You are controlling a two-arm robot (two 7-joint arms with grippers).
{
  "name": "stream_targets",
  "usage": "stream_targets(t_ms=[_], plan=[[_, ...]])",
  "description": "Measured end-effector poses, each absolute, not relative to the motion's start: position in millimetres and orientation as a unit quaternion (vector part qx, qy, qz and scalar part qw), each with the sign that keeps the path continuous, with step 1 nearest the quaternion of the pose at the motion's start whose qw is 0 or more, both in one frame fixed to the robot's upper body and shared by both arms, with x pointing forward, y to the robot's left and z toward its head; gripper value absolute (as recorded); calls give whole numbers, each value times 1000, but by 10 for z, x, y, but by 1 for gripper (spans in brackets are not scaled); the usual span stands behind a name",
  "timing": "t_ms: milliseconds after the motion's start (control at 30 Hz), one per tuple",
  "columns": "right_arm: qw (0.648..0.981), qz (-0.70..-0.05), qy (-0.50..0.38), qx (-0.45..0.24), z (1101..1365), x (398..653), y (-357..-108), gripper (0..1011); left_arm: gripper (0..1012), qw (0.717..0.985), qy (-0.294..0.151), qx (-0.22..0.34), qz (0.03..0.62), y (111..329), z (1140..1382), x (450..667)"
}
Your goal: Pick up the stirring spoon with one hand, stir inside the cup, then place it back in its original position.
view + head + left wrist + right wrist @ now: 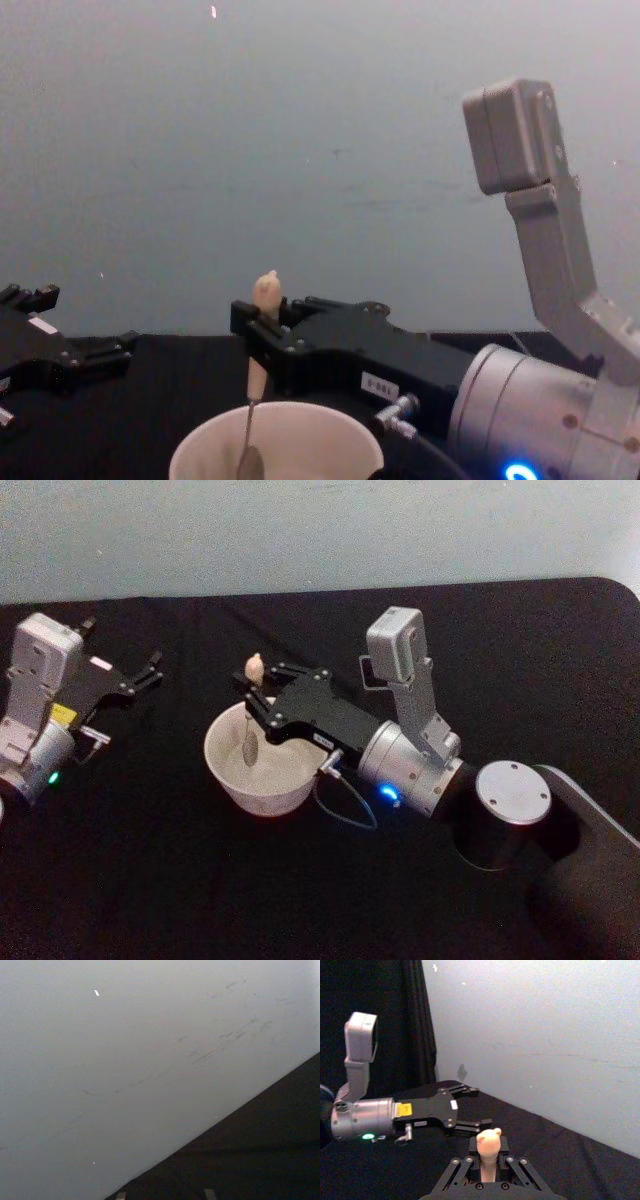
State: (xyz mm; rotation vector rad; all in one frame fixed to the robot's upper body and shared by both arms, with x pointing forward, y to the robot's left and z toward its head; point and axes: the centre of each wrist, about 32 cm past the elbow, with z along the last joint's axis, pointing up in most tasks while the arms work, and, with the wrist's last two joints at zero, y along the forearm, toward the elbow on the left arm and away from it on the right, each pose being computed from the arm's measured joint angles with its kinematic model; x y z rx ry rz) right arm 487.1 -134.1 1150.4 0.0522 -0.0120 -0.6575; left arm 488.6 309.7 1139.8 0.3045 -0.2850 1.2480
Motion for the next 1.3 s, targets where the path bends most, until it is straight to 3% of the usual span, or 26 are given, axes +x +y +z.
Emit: stream_targets(t_ms=[667, 1300], plan=[[938, -346, -13, 23, 11499, 4936, -1429, 200, 1001, 791, -132, 141, 580, 3097, 11398, 4886], [939, -345, -5, 15, 11489, 4800, -1675, 200, 1001, 791, -132, 142, 580, 3097, 11398, 4886]])
